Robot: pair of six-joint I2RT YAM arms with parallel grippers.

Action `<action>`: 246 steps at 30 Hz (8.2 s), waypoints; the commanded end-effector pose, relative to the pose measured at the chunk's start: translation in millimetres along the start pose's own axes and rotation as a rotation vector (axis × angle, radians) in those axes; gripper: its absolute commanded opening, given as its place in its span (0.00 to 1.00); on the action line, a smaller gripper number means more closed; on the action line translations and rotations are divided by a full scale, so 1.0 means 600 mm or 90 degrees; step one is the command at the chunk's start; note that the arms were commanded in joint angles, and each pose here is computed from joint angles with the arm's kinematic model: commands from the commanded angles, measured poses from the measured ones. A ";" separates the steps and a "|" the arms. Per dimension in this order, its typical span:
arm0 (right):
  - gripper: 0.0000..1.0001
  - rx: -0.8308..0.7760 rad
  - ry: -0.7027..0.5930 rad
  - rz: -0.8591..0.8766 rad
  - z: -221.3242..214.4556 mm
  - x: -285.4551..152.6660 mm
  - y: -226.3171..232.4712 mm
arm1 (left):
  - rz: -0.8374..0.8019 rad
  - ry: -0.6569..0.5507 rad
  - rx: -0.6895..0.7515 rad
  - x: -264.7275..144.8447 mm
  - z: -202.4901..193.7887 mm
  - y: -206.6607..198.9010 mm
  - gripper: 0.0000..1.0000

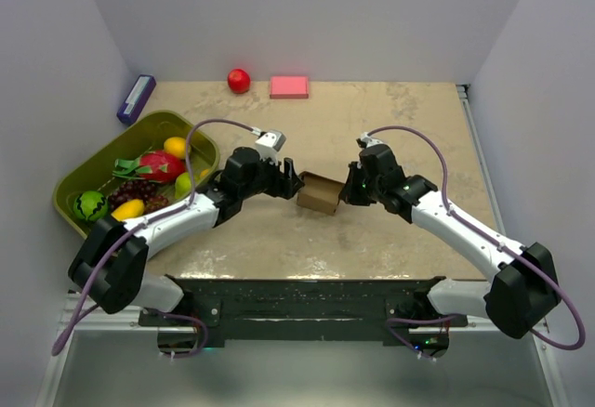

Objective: Fold the paper box

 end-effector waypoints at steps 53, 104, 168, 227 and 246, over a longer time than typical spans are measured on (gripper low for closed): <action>0.00 0.084 -0.048 0.044 0.060 -0.007 0.028 | -0.063 0.030 0.036 0.092 -0.066 0.015 0.38; 0.00 0.042 -0.006 -0.037 0.014 0.004 -0.039 | -0.063 -0.045 0.042 0.033 0.010 -0.015 0.73; 0.50 -0.032 -0.148 -0.057 0.089 -0.102 -0.004 | -0.049 0.026 0.066 0.063 -0.001 -0.053 0.04; 0.15 -0.149 0.007 -0.185 -0.065 0.065 -0.036 | -0.114 0.004 0.034 0.048 0.021 -0.106 0.00; 0.15 -0.149 0.006 -0.185 -0.064 0.062 -0.036 | -0.046 0.089 0.053 0.050 -0.072 -0.057 0.00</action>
Point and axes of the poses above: each gripper's point midway between its finger pads, its own x axis out along the fingers, its own y axis along the line the jaws close on, z = x × y, the point moved 1 cm from there along -x, back along the fingers, and after that the axes turned 3 degrees about x, right-handed, at the moved point
